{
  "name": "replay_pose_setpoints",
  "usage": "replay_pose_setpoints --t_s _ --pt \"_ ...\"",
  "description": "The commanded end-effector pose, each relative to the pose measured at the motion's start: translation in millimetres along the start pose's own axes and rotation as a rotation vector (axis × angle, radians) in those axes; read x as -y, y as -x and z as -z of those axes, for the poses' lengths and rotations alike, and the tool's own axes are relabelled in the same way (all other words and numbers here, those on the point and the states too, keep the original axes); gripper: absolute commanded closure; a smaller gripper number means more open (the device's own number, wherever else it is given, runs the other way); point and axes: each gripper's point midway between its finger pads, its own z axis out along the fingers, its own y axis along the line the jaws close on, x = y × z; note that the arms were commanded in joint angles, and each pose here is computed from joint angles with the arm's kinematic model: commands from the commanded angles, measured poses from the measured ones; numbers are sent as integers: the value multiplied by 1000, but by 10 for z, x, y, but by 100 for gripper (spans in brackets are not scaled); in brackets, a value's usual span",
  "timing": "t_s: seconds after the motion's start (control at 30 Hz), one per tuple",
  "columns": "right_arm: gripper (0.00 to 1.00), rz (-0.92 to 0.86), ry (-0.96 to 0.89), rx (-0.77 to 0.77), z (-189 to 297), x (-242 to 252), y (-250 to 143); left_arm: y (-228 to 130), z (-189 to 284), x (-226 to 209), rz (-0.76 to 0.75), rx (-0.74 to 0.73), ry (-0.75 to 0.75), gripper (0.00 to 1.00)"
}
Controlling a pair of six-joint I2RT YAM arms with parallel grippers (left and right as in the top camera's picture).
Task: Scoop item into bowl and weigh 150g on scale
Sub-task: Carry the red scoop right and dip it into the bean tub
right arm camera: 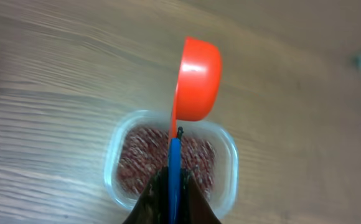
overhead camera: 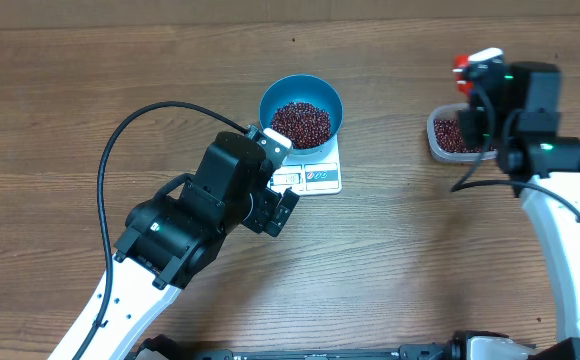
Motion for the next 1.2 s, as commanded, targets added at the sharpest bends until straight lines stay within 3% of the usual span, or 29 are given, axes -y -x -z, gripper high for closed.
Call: replay_pose_setpoints --t_s 0.0,0.23,1.17 --pt "96 -158 13 1 56 221 -73 -11 -21 10 -13 -6 -10 0" --pt "96 -225 144 -89 -146 115 -461 -10 -21 10 -13 -6 -10 0" --pt "96 -276 301 -304 -745 -245 -1022 -10 -21 10 -13 -6 -10 0"
